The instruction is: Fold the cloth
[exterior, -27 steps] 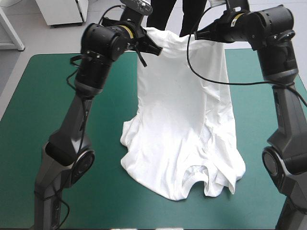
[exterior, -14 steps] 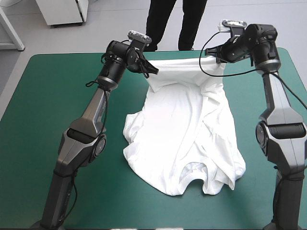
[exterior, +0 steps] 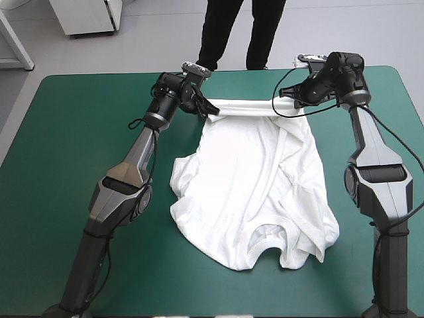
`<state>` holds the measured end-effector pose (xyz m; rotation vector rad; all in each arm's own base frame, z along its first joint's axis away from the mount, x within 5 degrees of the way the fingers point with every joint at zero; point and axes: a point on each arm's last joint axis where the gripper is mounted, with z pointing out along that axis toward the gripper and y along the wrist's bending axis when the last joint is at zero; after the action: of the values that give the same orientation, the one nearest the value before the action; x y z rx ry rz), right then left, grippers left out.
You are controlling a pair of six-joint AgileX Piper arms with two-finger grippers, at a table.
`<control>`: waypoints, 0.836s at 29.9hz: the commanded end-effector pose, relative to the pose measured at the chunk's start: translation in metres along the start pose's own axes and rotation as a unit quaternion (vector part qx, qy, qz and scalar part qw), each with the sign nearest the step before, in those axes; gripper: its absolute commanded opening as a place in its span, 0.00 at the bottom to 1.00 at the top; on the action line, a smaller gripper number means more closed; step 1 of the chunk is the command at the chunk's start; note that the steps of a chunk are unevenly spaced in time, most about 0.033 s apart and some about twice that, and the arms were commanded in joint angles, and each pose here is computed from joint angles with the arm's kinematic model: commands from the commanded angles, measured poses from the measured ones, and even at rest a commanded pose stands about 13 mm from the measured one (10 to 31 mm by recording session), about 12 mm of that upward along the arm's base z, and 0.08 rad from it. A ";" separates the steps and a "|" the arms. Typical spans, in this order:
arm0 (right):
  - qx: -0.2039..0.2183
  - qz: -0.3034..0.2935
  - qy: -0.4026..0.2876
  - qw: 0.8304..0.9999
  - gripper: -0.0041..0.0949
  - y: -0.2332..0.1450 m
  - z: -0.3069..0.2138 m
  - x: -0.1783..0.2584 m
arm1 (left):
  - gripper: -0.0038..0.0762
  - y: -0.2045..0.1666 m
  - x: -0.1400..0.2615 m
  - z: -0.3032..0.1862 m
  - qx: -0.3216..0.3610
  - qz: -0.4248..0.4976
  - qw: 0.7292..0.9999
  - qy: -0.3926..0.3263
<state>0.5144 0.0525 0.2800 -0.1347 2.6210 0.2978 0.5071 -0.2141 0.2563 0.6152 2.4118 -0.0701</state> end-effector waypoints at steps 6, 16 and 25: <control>-0.023 0.001 -0.059 0.998 0.61 0.006 -0.054 -0.012 | 0.49 0.004 -0.015 -0.062 0.009 0.008 1.000 -0.015; -0.025 -0.012 -0.107 0.994 0.53 0.018 -0.107 -0.015 | 0.55 0.007 -0.033 -0.140 0.006 0.001 0.996 -0.088; -0.024 -0.014 -0.115 0.993 0.53 0.032 -0.170 0.010 | 0.53 0.008 -0.013 -0.222 0.010 0.004 0.997 -0.072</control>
<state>0.4587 0.0470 0.3816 -0.1369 2.4593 0.3377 0.4353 -0.1848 0.3997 0.6083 2.2794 -0.1107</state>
